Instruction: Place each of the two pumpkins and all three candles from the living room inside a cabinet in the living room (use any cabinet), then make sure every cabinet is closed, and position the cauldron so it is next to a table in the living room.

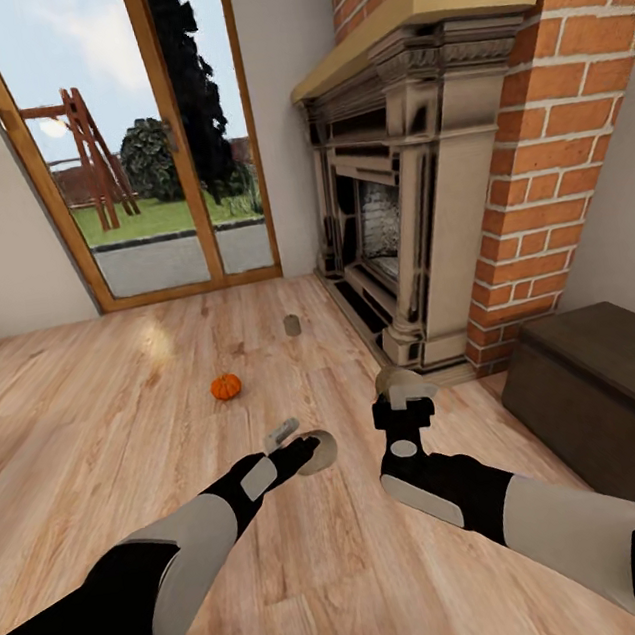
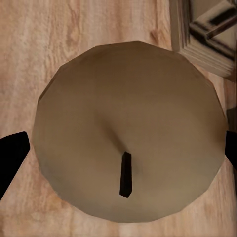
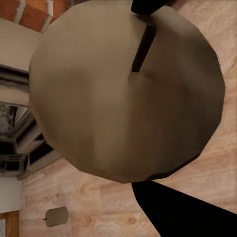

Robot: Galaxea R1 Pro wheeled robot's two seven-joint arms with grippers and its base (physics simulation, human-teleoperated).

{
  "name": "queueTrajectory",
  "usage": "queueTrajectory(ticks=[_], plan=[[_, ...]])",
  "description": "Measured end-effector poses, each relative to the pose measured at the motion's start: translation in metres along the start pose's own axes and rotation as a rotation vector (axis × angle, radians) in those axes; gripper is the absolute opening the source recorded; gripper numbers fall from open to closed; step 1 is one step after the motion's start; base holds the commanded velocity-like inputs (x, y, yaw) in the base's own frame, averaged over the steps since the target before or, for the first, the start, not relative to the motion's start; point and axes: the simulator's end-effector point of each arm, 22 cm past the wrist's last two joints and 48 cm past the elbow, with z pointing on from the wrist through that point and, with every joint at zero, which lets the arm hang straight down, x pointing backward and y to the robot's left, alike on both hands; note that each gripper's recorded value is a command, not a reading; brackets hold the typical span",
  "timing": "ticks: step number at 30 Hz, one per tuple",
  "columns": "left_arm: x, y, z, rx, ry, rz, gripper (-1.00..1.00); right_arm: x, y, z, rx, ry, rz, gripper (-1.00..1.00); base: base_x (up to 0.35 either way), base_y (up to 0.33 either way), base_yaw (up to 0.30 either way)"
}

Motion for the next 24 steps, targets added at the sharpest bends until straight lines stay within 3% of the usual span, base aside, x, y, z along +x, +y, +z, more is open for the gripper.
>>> queueTrajectory(ticks=[8,19,24], plan=[[0.001,0.009,-0.012,-0.014,-0.012,0.002,-1.0,-0.02,-0.001,-0.009,-0.004,-0.032,0.004,-1.0,0.0,0.0,0.0],[-0.01,-0.002,-0.028,-0.003,-0.034,0.007,-1.0,-0.047,-0.004,-0.018,-0.003,-0.066,0.01,-1.0,0.0,0.0,-0.004],[-0.018,-0.007,-0.034,-0.005,-0.035,0.007,-1.0,-0.059,-0.004,-0.019,-0.005,-0.066,0.01,-1.0,0.0,0.0,-0.14]])
